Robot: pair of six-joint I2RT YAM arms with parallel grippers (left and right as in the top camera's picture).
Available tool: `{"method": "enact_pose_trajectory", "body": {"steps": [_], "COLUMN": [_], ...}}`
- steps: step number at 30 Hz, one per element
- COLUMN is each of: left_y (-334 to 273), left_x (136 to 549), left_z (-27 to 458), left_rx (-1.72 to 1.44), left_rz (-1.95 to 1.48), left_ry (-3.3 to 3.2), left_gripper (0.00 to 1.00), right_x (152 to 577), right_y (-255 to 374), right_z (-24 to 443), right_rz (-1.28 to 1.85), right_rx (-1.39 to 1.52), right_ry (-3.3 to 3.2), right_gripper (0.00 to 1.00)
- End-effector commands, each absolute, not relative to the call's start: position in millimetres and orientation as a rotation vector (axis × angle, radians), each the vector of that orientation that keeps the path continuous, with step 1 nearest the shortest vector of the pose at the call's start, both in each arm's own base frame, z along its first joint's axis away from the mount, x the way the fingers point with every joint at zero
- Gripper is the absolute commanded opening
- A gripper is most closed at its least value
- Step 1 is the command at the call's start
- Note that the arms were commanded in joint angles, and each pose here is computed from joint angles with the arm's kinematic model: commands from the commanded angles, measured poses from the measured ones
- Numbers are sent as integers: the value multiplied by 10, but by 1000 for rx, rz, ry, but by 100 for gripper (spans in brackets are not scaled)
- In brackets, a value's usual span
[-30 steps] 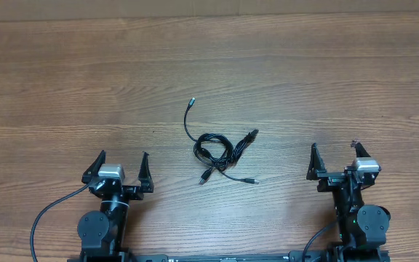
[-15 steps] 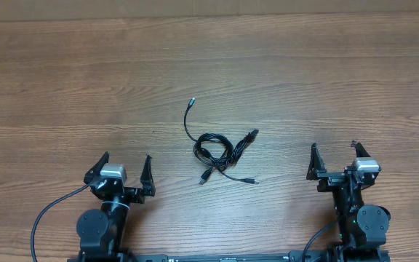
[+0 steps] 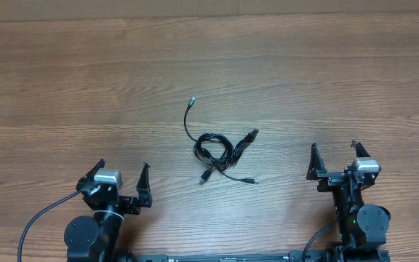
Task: Untangle cables
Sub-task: 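Move the left gripper forward toward the tangled black cable bundle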
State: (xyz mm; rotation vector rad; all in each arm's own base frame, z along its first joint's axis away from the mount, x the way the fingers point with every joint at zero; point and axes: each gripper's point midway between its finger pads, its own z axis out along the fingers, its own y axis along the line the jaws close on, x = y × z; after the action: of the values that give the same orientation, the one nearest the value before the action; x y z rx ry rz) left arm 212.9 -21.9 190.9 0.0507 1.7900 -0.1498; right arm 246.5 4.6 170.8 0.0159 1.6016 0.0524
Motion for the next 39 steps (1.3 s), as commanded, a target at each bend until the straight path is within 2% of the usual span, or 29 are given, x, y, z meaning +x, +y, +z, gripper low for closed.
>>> {"method": "enact_pose_trajectory", "body": {"steps": [1,27,39], "left_y": [-192,-404,-414], "left_x": [2124,2672,2846], "left_z": [2058,2234,1809], "left_rx": [61,135,101], "left_rz": [-121,-296,-342], "left_ry": [1786,2443,2672], "left_gripper": [100,99,100], "right_x": [2465,2465,2465], "right_y": [49,49,49], "right_z": [1695,1695,1695], "right_rz": [51,51,51], "right_rx": [10,10,10], "right_ry": [1595,1595,1595], "right_gripper": [100,100,100]}}
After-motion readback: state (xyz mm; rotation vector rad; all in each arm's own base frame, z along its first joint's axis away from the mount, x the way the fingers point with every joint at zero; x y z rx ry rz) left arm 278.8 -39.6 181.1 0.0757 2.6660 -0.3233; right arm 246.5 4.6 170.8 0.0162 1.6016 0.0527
